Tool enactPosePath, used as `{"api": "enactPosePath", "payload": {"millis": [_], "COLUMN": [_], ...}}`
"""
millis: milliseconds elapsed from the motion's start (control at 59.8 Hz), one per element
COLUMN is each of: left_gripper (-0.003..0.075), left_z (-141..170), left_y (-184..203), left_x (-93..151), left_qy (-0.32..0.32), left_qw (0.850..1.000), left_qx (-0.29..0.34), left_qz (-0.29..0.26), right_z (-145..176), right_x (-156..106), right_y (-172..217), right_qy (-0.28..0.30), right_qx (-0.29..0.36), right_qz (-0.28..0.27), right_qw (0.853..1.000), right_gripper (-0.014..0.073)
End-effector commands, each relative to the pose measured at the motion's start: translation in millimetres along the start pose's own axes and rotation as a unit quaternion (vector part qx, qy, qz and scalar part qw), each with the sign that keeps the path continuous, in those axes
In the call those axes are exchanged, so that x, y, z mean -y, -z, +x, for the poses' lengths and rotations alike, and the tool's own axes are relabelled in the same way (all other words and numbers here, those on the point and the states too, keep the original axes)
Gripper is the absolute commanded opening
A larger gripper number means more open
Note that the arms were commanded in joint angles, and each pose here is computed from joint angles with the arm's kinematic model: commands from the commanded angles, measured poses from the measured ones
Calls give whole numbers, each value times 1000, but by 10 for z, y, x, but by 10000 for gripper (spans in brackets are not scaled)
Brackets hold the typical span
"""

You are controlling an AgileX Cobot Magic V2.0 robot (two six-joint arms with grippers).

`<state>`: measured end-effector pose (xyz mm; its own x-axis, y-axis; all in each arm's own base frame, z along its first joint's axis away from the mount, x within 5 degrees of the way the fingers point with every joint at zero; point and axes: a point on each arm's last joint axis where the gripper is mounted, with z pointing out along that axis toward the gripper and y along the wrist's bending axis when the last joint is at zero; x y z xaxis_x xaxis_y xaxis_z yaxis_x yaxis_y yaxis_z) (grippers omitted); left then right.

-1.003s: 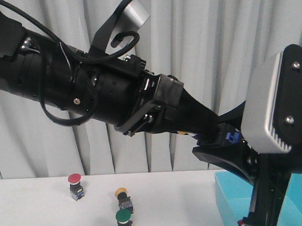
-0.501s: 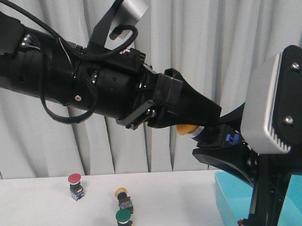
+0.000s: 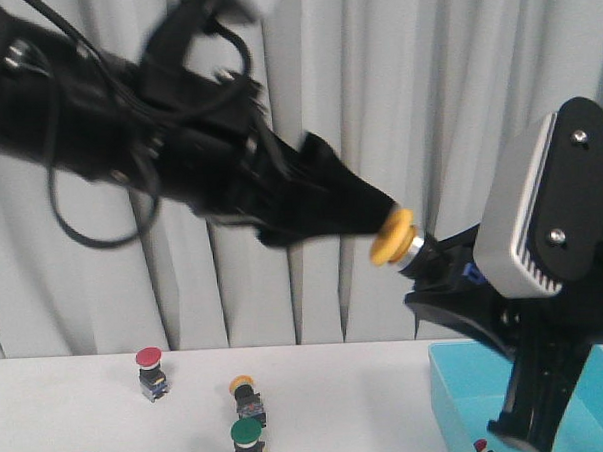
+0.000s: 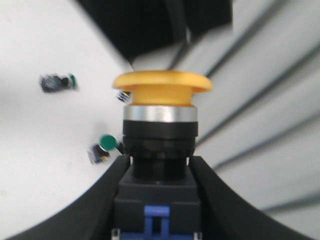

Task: Pick red and yellow buttons and place in box
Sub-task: 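Lift the yellow button and hand it to the right gripper, then lower the yellow button into the blue box and open the right gripper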

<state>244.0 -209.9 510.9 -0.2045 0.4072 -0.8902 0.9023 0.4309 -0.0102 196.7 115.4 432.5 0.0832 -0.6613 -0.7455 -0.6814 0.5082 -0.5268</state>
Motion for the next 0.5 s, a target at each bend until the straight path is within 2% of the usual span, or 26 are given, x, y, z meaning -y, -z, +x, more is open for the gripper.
{"api": "enactPosePath", "payload": {"millis": [0, 134, 217, 284, 418, 485], "left_gripper": [421, 267, 103, -11, -7, -7], "left_z": [-272, -300, -223, -150, -42, 16], "left_y": [652, 1167, 1457, 1593, 1752, 1778], "left_x": [108, 78, 76, 86, 167, 199], "left_qy": [-32, -21, -24, -19, -6, -7], "left_qw": [990, 960, 937, 927, 922, 923], "left_qx": [81, 96, 72, 43, 33, 29], "left_qz": [-113, -261, -341, -373, -386, -384], "right_z": [-96, -85, -69, -27, 123, 258], "right_x": [193, 331, 402, 453, 535, 598], "right_y": [122, 145, 115, 42, -199, -348], "right_qy": [-6, -41, -77, -102, -133, -165], "right_qx": [27, 28, 30, 19, -34, -65], "right_qz": [92, 167, 203, 226, 263, 282], "right_qw": [995, 985, 976, 969, 955, 943], "right_gripper": [85, 90, 92, 95, 99, 100]}}
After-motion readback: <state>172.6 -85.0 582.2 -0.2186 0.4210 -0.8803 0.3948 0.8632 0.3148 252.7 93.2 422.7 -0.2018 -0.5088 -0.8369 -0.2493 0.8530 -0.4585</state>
